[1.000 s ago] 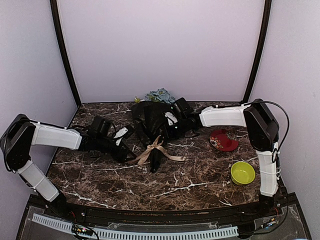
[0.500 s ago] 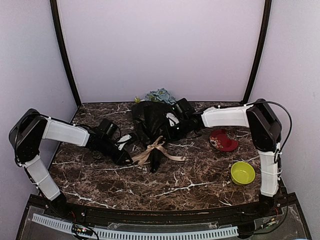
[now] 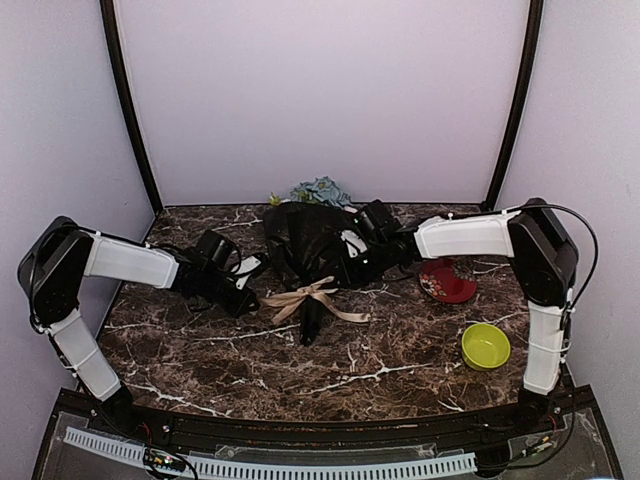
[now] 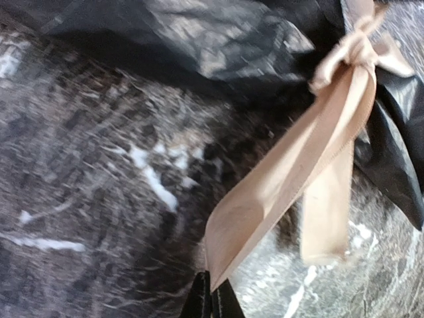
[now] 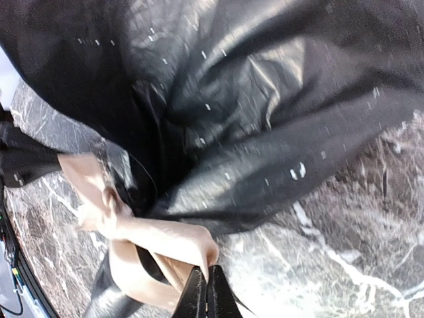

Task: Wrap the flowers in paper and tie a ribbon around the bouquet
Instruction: Tie the half-tied ribbon around the folded bouquet.

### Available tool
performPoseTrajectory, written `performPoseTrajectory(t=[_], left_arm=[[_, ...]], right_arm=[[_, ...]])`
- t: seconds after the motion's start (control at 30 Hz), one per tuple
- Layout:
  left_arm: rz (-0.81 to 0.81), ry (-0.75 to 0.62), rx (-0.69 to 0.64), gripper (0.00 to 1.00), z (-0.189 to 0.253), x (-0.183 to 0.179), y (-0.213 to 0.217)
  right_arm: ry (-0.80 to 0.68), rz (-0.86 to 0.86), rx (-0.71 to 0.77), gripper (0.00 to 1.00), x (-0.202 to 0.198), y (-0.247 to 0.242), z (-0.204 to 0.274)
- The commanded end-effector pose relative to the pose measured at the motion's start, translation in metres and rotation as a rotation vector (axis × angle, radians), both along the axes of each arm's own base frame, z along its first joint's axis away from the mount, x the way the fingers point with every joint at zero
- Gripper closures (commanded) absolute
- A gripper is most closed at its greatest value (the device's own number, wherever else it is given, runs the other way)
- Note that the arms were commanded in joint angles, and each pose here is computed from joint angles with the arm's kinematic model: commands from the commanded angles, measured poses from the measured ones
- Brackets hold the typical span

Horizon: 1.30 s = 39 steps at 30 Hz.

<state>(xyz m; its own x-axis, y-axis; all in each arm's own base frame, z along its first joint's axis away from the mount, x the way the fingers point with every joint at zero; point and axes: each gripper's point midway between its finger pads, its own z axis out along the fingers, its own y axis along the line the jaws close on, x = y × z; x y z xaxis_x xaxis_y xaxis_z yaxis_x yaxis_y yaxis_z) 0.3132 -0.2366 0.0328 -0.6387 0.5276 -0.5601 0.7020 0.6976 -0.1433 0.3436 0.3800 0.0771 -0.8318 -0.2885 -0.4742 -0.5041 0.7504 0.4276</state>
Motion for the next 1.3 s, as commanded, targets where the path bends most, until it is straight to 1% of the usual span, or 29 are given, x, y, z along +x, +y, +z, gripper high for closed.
performPoseTrajectory(t=[0.0,0.2,0.53,0.8,0.87,1.27], left_arm=[[0.048,-0.114,-0.017,1.0,0.021,0.028,-0.001],[0.099,-0.087,0.003,1.0,0.009,0.038,0.008],[0.18,-0.004,0.017,1.0,-0.006,0.037,0.022],[0.19,0.021,0.016,1.0,-0.009,0.033,0.025],[0.193,0.024,0.016,1.0,-0.009,0.033,0.026],[0.196,0.041,0.012,1.0,-0.011,0.033,0.027]], right_arm=[[0.013,-0.028,-0.001,1.0,0.0,-0.017,-0.004],[0.056,-0.061,-0.007,1.0,-0.002,-0.038,-0.022],[0.107,-0.086,-0.045,1.0,-0.01,-0.063,-0.047],[0.126,-0.101,-0.056,1.0,-0.011,-0.076,-0.055],[0.153,-0.108,-0.068,1.0,-0.019,-0.085,-0.065],[0.174,-0.118,-0.08,1.0,-0.025,-0.093,-0.075]])
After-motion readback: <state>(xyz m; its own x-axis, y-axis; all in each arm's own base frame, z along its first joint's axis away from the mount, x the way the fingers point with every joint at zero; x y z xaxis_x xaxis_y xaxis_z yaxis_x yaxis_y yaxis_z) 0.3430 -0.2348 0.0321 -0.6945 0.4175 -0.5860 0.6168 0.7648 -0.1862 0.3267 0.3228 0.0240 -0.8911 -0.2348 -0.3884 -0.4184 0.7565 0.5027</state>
